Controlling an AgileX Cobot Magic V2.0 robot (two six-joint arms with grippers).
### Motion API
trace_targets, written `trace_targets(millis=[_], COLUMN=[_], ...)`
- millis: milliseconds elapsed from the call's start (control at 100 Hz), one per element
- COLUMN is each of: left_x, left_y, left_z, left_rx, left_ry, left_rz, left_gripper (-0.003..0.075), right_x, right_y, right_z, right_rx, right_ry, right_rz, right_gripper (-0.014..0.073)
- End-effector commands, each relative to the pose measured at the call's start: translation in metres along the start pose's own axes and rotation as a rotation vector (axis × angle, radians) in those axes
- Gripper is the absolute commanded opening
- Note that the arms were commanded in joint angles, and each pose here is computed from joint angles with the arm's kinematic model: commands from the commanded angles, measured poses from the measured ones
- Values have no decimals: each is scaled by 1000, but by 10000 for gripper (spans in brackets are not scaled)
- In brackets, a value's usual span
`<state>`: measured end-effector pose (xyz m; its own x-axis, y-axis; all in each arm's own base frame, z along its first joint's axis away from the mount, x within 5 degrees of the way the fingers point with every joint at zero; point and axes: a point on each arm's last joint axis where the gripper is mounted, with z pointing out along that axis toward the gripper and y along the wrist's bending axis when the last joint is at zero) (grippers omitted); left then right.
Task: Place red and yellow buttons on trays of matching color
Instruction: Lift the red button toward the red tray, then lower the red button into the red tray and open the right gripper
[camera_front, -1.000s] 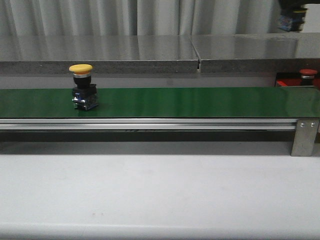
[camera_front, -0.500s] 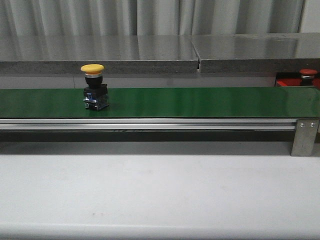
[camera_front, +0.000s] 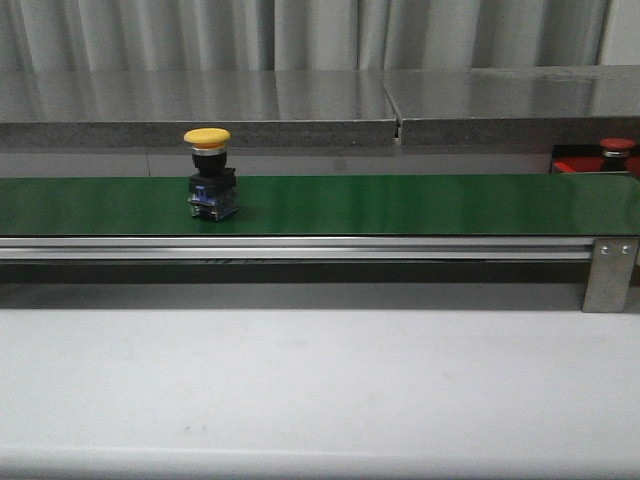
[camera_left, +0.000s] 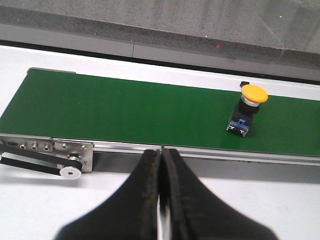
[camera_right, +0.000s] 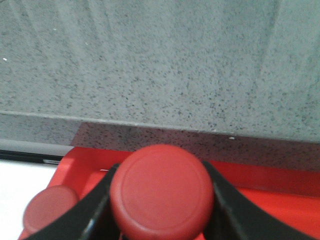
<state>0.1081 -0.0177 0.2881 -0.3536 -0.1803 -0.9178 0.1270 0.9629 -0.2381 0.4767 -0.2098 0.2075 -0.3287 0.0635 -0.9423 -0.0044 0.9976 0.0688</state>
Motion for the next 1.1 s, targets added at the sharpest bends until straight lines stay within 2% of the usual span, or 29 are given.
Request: trace_targets(millis=[0,500,850,950,1090], left_x=[-13,-13,-13,-13,-13], left_y=[-1,-1,-1,-1,-1], left_z=[-3,-3,-3,-3,-3], left_rx=[-3,-3,-3,-3,-3], left_ry=[-79,-79,-79,-79,-79], left_rz=[-16,-16,-16,-16,-16], left_gripper=[-20,-20,-20,-20,-20], right_x=[-41,-14,-1,-1,-2], right_y=[3,15,12,12,14], right_z=[-13,16,24,24,24], right_rx=[-12,-80,-44,-44,-66], right_ry=[-124,-91,-54,-54,-60], right_rz=[-1,20,24,24,24], right_gripper=[164,164,167,225,428])
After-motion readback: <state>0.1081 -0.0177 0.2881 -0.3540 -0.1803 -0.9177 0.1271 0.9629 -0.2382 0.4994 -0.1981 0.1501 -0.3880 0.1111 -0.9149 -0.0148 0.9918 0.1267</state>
